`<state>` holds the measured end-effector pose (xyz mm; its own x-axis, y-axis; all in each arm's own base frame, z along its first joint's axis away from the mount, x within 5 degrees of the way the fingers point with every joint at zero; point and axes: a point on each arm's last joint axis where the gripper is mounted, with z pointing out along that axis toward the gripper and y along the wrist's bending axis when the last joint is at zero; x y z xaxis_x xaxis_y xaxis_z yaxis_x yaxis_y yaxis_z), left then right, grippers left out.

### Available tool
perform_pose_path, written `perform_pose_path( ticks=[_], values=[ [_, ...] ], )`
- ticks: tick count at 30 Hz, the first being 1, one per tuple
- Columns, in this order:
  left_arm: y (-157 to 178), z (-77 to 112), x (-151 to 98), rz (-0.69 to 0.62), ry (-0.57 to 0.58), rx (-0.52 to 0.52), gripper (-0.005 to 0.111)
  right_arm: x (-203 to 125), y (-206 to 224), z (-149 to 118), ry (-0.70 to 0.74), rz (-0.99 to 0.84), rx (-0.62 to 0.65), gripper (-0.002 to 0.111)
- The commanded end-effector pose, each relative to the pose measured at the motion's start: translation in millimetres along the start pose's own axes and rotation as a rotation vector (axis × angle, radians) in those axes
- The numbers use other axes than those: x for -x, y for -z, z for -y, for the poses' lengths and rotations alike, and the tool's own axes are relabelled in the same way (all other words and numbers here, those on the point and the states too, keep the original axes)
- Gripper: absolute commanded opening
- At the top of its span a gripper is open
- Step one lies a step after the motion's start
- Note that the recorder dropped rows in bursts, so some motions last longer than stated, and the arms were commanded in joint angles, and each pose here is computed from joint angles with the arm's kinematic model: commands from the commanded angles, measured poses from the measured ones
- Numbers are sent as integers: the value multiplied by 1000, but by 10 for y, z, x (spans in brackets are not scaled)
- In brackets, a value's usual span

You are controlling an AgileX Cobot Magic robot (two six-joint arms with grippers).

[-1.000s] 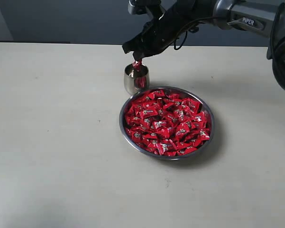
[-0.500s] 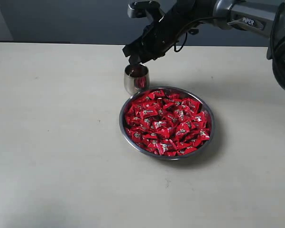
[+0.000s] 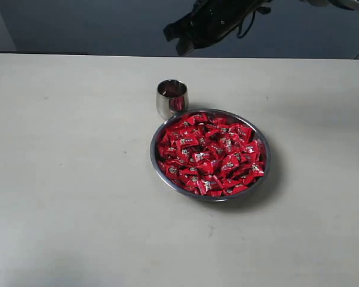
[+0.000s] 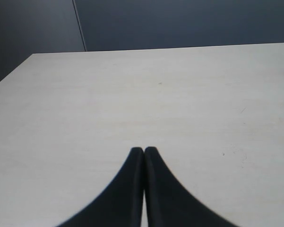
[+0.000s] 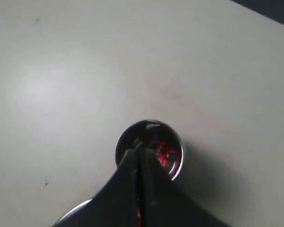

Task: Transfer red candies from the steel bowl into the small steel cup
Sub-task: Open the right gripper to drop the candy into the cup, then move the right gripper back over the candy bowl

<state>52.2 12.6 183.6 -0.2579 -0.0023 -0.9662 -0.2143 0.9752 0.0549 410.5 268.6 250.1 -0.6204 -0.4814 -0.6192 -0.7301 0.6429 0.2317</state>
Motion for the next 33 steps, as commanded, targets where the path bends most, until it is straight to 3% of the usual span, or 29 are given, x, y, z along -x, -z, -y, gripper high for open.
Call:
perform_pose_path(
  ticks=[1, 11, 22, 33],
  values=[
    [-1, 2, -6, 8, -2, -4, 0, -155, 207, 29, -39, 34, -53, -1],
    [-1, 2, -6, 8, -2, -4, 0, -913, 660, -76, -127, 155, -221, -1],
    [-1, 2, -6, 8, -2, -4, 0, -1650, 619, -156, -244, 42, -232, -1],
    [-1, 2, -6, 8, -2, -4, 0, -1735, 560, -176, -309, 16, -205, -1]
  ],
)
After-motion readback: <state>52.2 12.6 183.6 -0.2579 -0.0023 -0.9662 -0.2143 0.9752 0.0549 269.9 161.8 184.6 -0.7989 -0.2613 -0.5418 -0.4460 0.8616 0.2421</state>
